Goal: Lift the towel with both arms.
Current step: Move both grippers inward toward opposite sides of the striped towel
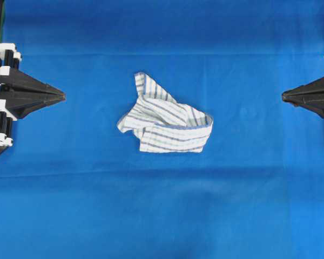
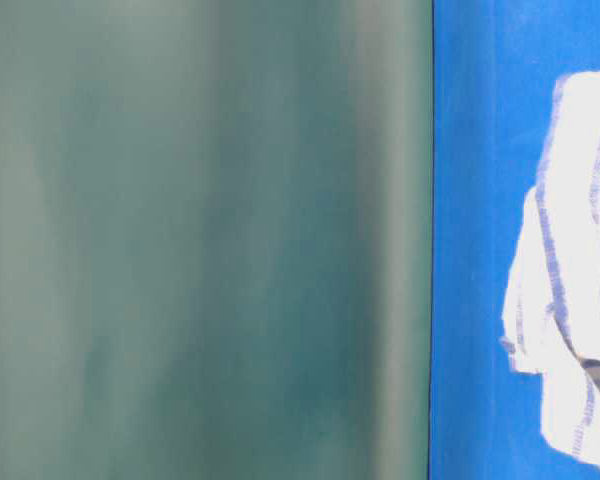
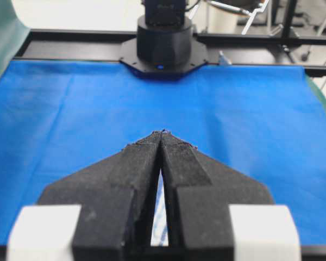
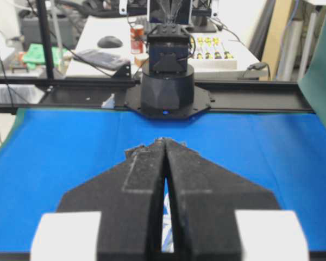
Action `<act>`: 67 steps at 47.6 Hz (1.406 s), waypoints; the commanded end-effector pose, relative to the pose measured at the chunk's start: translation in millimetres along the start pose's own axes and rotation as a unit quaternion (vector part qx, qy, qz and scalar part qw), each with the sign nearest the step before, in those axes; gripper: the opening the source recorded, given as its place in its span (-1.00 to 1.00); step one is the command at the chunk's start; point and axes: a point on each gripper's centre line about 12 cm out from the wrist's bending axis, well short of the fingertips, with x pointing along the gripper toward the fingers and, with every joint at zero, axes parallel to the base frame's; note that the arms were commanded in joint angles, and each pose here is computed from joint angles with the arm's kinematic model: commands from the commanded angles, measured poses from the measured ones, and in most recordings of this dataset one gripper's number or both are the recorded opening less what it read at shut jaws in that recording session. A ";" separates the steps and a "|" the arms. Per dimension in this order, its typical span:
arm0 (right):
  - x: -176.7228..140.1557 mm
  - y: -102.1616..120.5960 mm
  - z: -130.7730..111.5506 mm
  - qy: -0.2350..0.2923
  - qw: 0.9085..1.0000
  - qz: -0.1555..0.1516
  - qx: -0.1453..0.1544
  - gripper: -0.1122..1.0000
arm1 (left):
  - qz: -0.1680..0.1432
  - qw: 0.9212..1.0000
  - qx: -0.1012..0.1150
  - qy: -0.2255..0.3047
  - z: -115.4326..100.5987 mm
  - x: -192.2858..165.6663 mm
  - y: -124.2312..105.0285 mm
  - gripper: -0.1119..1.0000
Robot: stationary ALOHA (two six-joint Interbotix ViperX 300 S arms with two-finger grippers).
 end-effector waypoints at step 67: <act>147.8 36.8 -136.1 0.409 0.912 0.035 0.012 0.34 | -0.026 0.947 0.004 0.320 -146.4 118.7 -20.2 0.87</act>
